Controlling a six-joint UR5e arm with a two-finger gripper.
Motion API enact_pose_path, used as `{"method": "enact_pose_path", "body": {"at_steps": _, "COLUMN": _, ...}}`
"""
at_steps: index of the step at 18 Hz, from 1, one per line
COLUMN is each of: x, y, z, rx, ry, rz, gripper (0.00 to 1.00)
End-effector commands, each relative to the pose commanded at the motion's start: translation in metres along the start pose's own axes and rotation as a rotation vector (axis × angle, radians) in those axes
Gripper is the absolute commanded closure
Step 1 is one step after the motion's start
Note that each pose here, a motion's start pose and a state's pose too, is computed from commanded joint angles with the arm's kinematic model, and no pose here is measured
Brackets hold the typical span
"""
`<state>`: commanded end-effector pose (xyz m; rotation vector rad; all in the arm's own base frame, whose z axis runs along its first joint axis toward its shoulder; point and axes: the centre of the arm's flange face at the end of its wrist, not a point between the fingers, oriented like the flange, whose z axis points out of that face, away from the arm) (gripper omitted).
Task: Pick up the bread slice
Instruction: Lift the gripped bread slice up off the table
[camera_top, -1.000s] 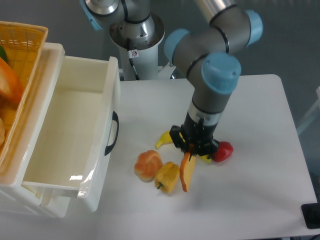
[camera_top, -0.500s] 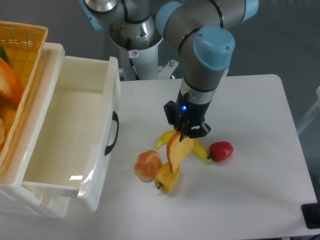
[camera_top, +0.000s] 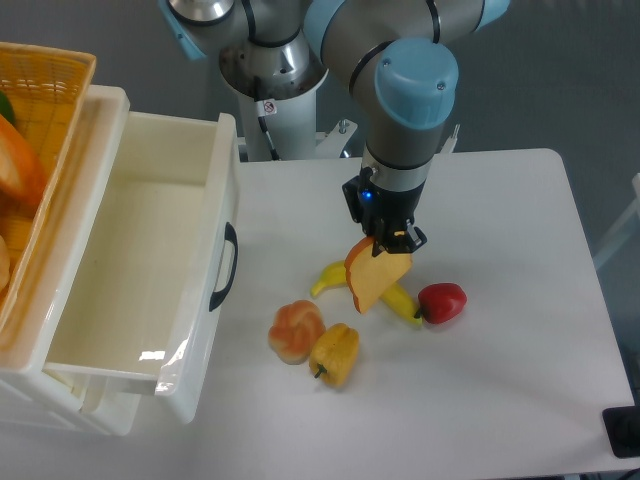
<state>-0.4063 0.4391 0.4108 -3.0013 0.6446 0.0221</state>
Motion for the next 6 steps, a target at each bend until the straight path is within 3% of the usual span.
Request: {"method": "enact_pose_path", "body": {"at_steps": 6, "x": -0.0009, "y": 0.0017, "z": -0.0003, "rx": 0.0, "ry": -0.002, "rz": -0.003, "gripper": 1.0}}
